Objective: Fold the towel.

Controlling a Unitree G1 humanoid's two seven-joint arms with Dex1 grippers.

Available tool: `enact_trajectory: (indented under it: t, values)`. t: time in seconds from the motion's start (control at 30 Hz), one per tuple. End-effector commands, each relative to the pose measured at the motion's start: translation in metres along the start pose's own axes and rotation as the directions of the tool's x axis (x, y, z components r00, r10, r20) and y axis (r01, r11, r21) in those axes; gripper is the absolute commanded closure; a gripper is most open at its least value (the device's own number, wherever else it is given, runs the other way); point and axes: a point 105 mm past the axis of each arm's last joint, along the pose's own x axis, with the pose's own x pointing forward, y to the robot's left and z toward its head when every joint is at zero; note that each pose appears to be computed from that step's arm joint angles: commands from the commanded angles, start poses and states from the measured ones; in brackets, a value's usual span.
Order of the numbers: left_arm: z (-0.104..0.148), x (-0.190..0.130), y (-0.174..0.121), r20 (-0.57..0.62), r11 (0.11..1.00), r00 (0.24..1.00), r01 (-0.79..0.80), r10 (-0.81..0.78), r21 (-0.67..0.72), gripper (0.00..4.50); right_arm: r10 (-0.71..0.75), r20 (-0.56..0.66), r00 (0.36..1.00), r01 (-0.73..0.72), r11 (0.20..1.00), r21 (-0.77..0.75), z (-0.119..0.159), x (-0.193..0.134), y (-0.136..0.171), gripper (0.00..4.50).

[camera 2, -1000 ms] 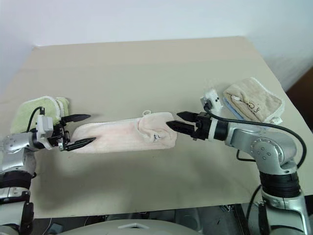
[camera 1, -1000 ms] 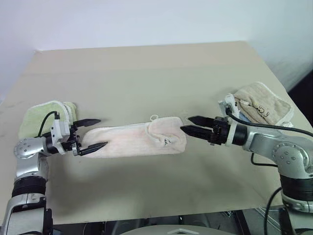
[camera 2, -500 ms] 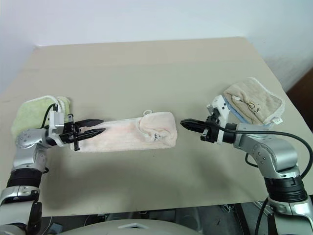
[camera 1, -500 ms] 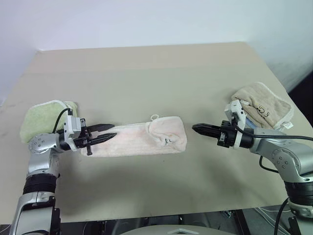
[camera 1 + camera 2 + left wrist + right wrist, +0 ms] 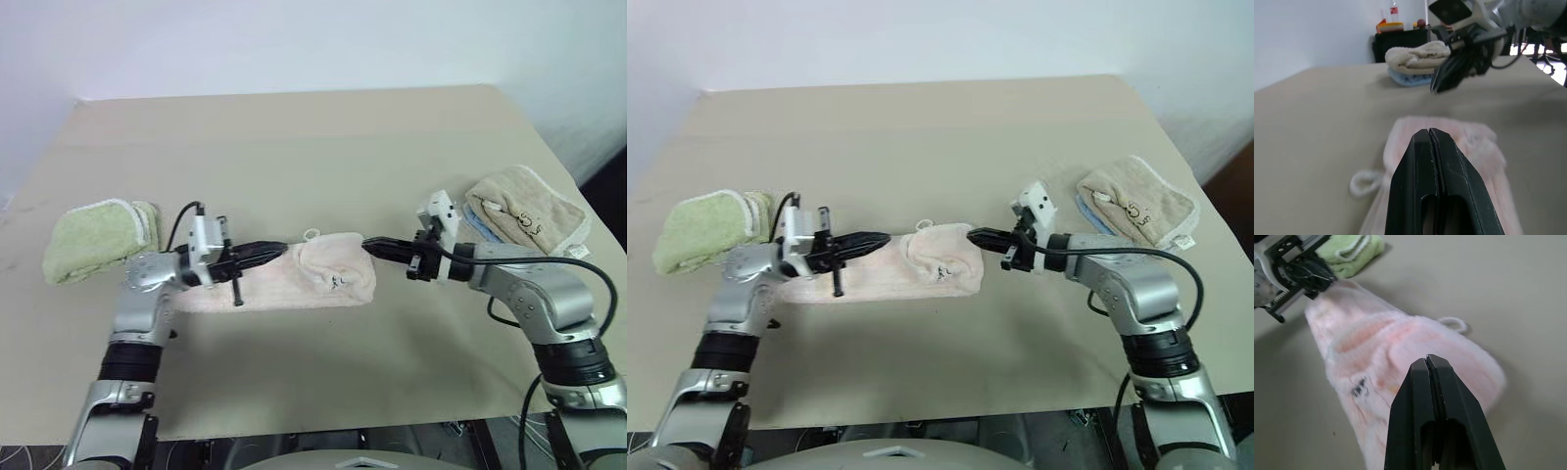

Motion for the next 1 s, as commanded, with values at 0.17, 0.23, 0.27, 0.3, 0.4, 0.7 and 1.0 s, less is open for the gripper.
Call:
enact_trajectory:
  t: [0.17,0.23,0.27,0.3,0.4,0.7,1.0]
  values:
    - [0.004,0.051,-0.010,0.015,0.998,0.999,0.044,-0.044,0.038,4.47,-0.006,-0.017,1.000,0.006,1.000,-0.016,-0.005,0.025,0.004,4.50]
    - [0.003,0.057,-0.014,0.018,0.998,0.998,0.056,-0.057,0.032,4.47,-0.011,-0.028,1.000,0.011,1.000,-0.005,-0.010,0.030,0.005,4.50]
    - [0.002,0.058,-0.016,0.015,0.997,0.998,0.065,-0.066,0.030,4.47,-0.016,-0.036,0.999,0.016,1.000,0.001,-0.012,0.031,0.005,4.50]
    - [0.001,0.059,-0.018,0.009,0.997,0.997,0.075,-0.076,0.029,4.47,-0.022,-0.043,0.999,0.023,1.000,0.004,-0.014,0.032,0.004,4.50]
    - [-0.004,0.055,-0.020,-0.028,0.995,0.995,0.095,-0.094,0.020,4.47,-0.036,-0.060,0.998,0.036,0.999,0.003,-0.020,0.033,0.003,4.50]
    - [-0.036,0.024,-0.022,-0.239,0.992,0.962,0.121,-0.128,-0.042,4.47,-0.060,-0.092,0.994,0.059,0.998,-0.013,-0.027,0.032,-0.002,4.50]
    - [-0.053,0.019,-0.024,-0.310,0.990,0.940,0.131,-0.139,-0.048,4.47,-0.005,-0.119,0.993,-0.003,0.998,-0.065,-0.028,0.029,0.009,4.50]
